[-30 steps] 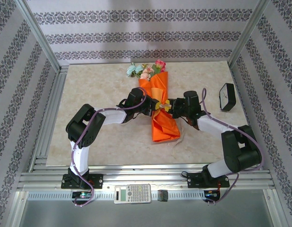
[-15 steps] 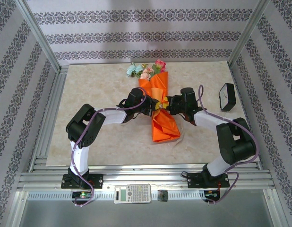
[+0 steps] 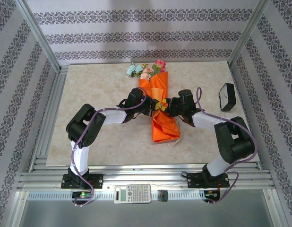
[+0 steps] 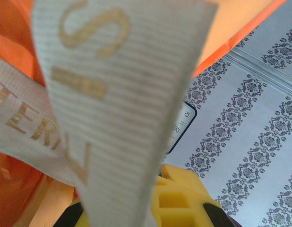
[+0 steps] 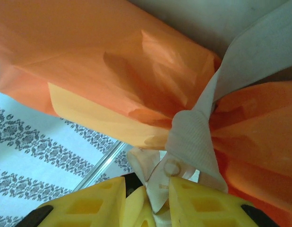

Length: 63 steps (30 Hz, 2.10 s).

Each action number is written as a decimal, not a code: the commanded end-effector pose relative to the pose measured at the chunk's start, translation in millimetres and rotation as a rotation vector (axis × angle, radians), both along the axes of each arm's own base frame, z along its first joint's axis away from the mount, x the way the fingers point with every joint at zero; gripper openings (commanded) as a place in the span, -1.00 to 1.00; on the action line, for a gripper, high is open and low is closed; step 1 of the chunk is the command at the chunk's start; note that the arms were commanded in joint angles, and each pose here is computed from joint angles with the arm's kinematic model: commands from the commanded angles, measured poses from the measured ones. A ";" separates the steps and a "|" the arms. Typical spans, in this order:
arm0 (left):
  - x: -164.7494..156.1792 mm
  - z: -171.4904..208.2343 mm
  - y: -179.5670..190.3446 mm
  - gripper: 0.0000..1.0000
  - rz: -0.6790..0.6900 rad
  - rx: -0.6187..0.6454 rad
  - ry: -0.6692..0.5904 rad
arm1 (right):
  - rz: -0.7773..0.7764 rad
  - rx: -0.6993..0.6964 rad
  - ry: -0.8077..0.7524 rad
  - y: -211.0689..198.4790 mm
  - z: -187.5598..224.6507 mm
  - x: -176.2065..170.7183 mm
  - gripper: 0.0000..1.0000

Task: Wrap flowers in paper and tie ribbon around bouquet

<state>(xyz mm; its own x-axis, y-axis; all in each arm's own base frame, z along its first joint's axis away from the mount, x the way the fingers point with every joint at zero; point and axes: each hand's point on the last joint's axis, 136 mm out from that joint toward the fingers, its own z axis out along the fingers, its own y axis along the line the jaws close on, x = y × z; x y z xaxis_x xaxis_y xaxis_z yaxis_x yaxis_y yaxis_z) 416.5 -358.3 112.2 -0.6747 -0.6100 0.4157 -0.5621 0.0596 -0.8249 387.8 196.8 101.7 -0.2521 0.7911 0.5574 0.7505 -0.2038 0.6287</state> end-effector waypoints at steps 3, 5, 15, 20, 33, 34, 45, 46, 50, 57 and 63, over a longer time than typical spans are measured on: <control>6.7 4.4 1.0 -1.00 0.001 -0.007 -0.049 | -0.020 0.008 -0.008 3.4 7.5 -0.5 -0.38; 7.0 3.8 0.8 -1.00 0.002 -0.008 -0.048 | -0.024 0.007 -0.005 2.3 7.4 -3.6 -0.36; 7.1 5.6 0.5 -1.00 0.001 -0.010 -0.052 | -0.042 0.033 0.009 5.5 -0.3 9.7 -0.34; 7.5 6.4 -0.1 -1.00 -0.002 -0.011 -0.056 | -0.033 0.042 0.017 11.0 0.4 10.5 -0.36; 5.6 7.2 0.5 -1.00 -0.005 -0.008 -0.050 | -0.056 0.040 0.012 8.7 -1.3 14.1 -0.98; 3.7 6.5 1.5 -0.98 -0.008 0.002 -0.040 | -0.060 0.033 0.011 6.4 -1.3 13.2 -1.00; -36.2 3.2 51.5 0.12 -0.032 0.282 0.119 | -0.040 0.007 -0.006 0.9 -0.5 11.1 -1.00; -40.0 1.6 57.6 0.13 -0.028 0.304 0.135 | -0.040 0.005 -0.005 0.5 -1.6 11.0 -1.00; -41.5 -9.5 69.2 0.14 0.015 0.314 0.187 | -0.037 0.002 -0.007 1.5 -2.0 10.3 -1.00; 2.5 -3.8 63.9 0.20 0.104 0.245 0.147 | -0.034 0.005 -0.016 1.7 1.9 9.7 -1.00; 18.9 -2.9 61.8 0.20 0.104 0.268 0.150 | -0.033 0.004 -0.012 1.1 -0.7 7.9 -1.00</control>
